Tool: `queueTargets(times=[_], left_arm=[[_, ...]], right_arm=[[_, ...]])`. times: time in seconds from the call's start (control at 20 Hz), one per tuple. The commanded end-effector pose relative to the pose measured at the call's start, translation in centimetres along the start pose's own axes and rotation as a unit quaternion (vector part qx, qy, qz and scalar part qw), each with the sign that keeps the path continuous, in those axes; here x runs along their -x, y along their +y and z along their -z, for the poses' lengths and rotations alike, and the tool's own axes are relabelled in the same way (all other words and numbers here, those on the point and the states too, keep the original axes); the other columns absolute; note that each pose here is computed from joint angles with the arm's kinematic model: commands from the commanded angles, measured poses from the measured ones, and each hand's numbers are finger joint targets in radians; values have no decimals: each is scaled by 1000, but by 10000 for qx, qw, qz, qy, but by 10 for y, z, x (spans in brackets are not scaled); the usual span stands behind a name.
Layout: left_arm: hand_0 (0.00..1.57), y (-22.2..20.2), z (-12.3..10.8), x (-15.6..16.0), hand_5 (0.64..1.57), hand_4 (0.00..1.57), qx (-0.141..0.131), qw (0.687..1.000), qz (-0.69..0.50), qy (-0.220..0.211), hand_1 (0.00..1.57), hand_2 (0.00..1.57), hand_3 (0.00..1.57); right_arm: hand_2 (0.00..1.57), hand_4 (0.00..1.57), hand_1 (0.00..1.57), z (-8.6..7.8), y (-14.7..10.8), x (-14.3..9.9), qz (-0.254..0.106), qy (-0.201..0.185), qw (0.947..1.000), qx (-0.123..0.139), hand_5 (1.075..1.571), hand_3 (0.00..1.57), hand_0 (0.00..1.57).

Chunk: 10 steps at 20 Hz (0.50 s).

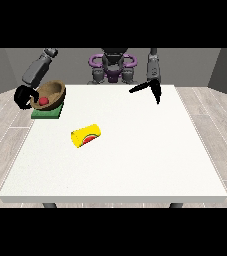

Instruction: Pick the cup and pour the ball into the bowl, then pick the bowl and place it on the pad

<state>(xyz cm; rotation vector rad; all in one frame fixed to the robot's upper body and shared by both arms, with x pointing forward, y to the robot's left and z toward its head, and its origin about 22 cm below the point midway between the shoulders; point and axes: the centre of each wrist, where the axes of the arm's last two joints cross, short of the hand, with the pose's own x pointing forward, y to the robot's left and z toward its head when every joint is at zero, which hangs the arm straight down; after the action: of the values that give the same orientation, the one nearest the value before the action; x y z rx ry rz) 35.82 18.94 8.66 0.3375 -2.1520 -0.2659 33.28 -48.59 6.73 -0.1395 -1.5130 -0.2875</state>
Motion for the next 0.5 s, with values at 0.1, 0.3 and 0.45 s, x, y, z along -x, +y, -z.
queueTargets(times=[0.1, 0.3, 0.45], left_arm=[[0, 24, 4, -30, 1563, 0, 13, 9991, 103, -413, 0, 0, 0], [0, 18, -6, -36, 1564, 0, -67, 9982, 103, -594, 0, 0, 0], [0, 30, 12, -58, 1563, 0, -185, 9975, 71, -675, 0, 0, 0]], right_arm=[[1571, 1033, 1571, -12, -40, -22, -124, -573, 9982, 118, 1569, 0, 1571], [1571, 1034, 1571, -9, -34, -19, -325, -551, 9976, 280, 1569, 0, 1571], [1571, 1031, 1571, -5, -34, -33, -445, -806, 9956, 160, 1571, 436, 1571]])
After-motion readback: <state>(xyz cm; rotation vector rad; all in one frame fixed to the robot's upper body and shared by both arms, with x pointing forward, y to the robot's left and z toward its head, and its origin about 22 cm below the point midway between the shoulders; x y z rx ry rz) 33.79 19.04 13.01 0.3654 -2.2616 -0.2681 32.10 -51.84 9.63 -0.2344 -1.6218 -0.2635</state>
